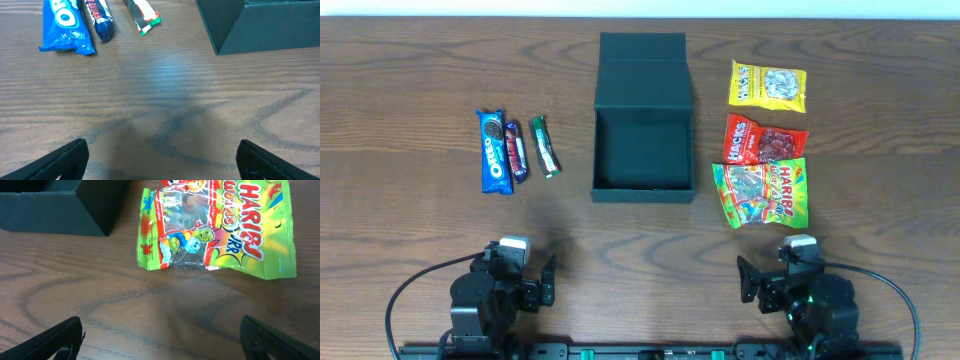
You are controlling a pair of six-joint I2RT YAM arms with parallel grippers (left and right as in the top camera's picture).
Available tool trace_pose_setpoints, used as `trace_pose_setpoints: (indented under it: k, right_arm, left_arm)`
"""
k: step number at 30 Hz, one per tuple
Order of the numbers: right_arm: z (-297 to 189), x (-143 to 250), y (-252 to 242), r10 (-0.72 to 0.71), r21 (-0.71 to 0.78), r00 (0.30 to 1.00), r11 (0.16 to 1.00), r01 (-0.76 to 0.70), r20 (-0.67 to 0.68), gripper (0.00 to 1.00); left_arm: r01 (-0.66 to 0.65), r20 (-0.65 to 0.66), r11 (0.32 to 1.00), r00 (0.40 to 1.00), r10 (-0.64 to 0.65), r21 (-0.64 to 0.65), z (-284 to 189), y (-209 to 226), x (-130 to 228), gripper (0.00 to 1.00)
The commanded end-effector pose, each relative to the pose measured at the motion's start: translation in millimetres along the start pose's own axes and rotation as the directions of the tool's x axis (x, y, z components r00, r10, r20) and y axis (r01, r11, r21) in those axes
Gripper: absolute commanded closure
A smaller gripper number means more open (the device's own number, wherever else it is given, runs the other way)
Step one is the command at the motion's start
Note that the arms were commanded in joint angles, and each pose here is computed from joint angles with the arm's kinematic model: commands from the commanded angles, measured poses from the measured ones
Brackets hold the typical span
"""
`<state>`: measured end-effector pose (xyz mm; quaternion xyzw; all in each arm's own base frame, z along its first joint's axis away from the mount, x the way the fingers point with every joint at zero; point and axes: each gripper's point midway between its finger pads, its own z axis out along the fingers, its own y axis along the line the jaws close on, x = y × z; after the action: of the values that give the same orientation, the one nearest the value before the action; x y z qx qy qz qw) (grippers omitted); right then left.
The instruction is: Pack container
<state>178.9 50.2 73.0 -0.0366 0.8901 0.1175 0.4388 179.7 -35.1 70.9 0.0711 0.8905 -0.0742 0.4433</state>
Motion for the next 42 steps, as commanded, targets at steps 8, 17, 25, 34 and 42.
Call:
trace_pose_setpoints:
  k: [8, 17, 25, 34, 42]
  right_arm:
    - [1, 1, 0, 0.008, 0.003, 1.0, 1.0, -0.008, 0.0, 0.01]
    - [1, 1, 0, 0.008, 0.003, 1.0, 1.0, -0.008, 0.0, 0.01]
    - [1, 1, 0, 0.008, 0.003, 1.0, 1.0, -0.008, 0.0, 0.01]
    - [1, 1, 0, 0.008, 0.003, 1.0, 1.0, -0.008, 0.0, 0.01]
    - [-13, -34, 63, 0.441, -0.368, 0.896, 0.826, -0.426, -0.047, 0.01]
  left_arm:
    - [0.01, -0.013, 1.0, 1.0, -0.01, -0.004, 3, 1, 6, 0.05]
    - [0.01, -0.013, 1.0, 1.0, -0.01, -0.004, 3, 1, 6, 0.05]
    - [0.01, -0.013, 1.0, 1.0, -0.01, -0.004, 3, 1, 6, 0.05]
    - [0.01, -0.013, 1.0, 1.0, -0.01, -0.004, 3, 1, 6, 0.05]
    - [0.01, -0.013, 1.0, 1.0, -0.01, -0.004, 3, 1, 6, 0.05]
